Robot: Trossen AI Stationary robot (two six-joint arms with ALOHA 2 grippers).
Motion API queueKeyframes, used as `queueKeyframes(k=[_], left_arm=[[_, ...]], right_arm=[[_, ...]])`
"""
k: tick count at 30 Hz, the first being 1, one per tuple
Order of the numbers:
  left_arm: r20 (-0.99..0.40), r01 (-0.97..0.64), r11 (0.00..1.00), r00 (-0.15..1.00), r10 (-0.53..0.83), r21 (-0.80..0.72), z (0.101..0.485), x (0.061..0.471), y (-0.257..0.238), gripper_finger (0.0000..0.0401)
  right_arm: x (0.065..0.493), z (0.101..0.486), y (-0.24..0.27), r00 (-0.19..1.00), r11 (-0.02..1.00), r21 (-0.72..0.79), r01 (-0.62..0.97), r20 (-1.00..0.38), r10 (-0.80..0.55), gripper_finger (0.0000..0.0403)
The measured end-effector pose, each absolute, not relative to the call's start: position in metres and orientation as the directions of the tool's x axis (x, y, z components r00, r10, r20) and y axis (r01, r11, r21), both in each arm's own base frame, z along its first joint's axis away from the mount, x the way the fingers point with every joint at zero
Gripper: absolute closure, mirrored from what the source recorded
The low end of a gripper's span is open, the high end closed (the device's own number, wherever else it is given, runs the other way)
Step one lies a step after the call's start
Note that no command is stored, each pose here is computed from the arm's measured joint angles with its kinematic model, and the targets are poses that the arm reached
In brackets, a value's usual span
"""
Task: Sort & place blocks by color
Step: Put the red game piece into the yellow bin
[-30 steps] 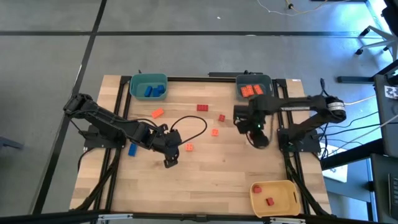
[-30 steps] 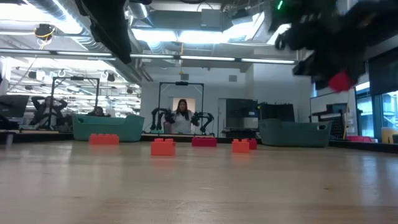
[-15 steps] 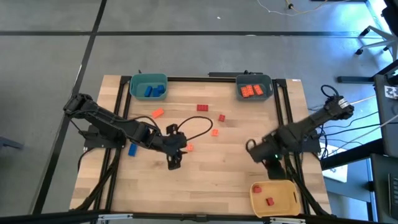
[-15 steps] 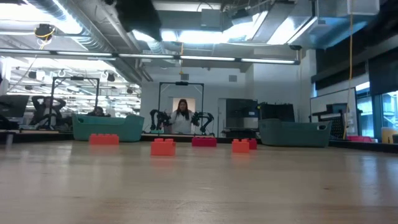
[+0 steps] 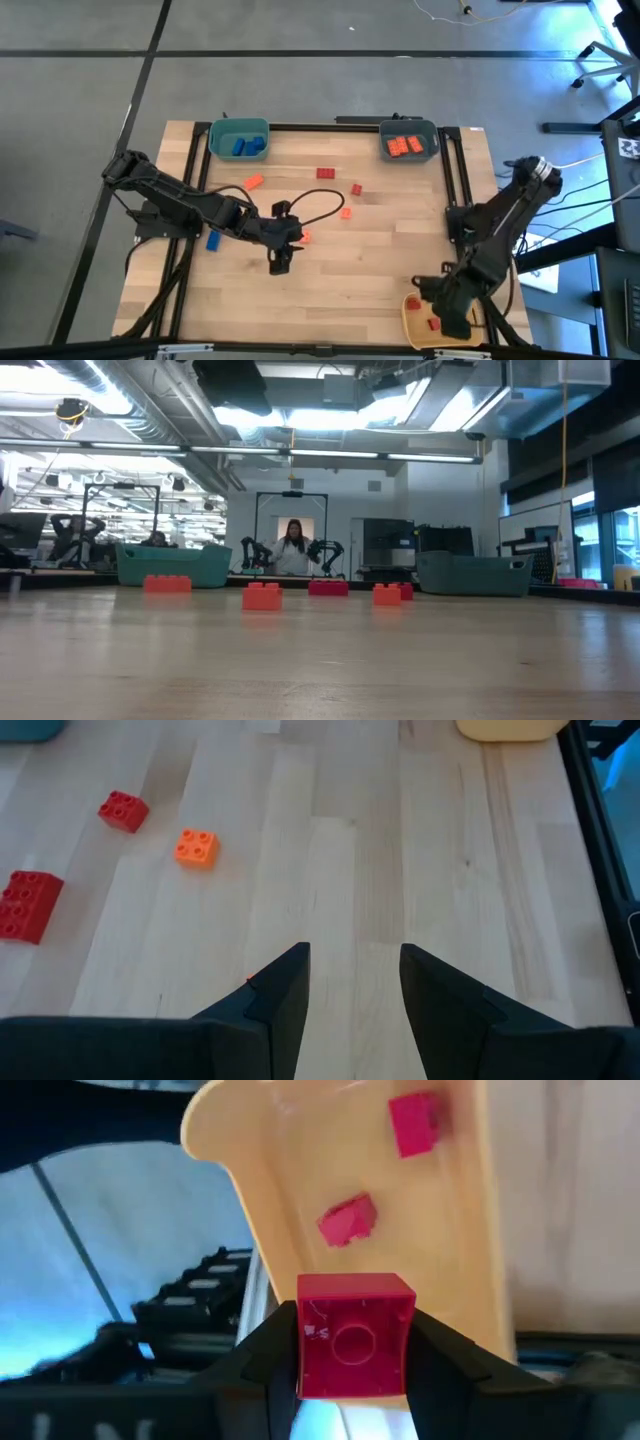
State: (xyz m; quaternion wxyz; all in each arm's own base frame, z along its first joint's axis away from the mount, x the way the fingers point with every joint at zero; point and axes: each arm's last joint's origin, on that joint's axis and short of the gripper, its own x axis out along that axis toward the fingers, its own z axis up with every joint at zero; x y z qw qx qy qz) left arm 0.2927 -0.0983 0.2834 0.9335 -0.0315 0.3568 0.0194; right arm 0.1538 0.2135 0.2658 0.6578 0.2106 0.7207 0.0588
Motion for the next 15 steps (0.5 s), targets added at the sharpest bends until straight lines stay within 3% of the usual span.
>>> queueKeyframes(k=[10,15], left_arm=[[-0.667,-0.053,0.998,0.745,0.014,-0.038,0.283,0.293,-0.098,0.0252],[-0.667,-0.053,0.998,0.745,0.014,-0.038,0.283,0.293,-0.098,0.0252]], right_arm=[[0.153,0.194,0.228,-0.094,0.947,0.184,0.264,-0.972,0.215,0.0266],[0.152,0.162,0.225,-0.08,0.941,0.207,0.267,-0.969,0.235,0.0266]])
